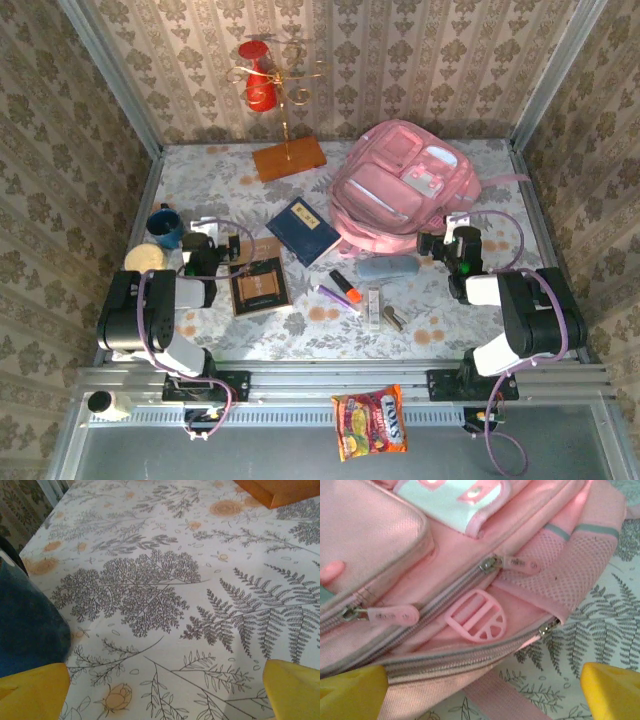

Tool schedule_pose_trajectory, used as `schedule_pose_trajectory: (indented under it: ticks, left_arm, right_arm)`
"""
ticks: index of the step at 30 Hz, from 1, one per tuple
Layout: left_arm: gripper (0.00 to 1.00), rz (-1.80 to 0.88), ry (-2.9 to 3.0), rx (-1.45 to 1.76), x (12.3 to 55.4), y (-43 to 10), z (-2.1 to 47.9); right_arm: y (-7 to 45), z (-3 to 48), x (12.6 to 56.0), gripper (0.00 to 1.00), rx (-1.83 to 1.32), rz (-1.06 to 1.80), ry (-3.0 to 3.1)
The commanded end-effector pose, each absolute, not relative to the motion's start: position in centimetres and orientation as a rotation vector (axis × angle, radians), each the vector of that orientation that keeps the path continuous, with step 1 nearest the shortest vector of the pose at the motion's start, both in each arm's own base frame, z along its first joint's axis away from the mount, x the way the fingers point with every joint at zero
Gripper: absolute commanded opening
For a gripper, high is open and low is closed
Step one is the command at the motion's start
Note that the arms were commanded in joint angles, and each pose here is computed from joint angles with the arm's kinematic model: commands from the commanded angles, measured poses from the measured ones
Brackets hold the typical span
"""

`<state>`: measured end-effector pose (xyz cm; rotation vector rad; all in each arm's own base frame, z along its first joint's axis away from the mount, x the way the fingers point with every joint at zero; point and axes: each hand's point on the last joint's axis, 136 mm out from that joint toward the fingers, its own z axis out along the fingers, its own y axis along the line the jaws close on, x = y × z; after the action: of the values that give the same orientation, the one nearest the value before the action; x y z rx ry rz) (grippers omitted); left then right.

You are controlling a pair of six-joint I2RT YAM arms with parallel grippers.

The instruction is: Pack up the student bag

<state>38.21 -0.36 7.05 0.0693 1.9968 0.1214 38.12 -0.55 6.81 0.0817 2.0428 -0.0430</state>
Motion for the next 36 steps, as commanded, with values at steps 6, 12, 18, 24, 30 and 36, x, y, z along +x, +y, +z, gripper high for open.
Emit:
schedule_pose_trajectory:
  ticks: [6,12,18,24,30,36]
  left_arm:
    - [1.0,0.121,1.898,0.097,39.94,-0.51,9.66]
    - [1.0,0.121,1.896,0.096,39.95,-0.5,9.71]
    - [1.0,0.117,1.901,0.091,39.96,-0.36,9.63]
    - [1.0,0.099,1.907,0.079,40.04,-0.07,9.57]
    - [1.0,0.098,1.908,0.08,40.05,-0.12,9.56]
    - [1.0,0.122,1.888,0.066,39.85,0.13,10.39]
  right_arm:
    - [-0.35,9.74,40.06,1.0,0.053,-0.029,1.927]
    - [-0.38,9.72,40.05,1.0,0.053,-0.029,1.928]
    - [-0.37,9.7,40.04,1.0,0.054,-0.027,1.929]
    - [-0.36,9.7,40.04,1.0,0.054,-0.027,1.929]
    - [-0.37,9.69,40.03,1.0,0.053,-0.028,1.929]
    - [-0.89,10.61,39.59,1.0,0.088,-0.064,1.898]
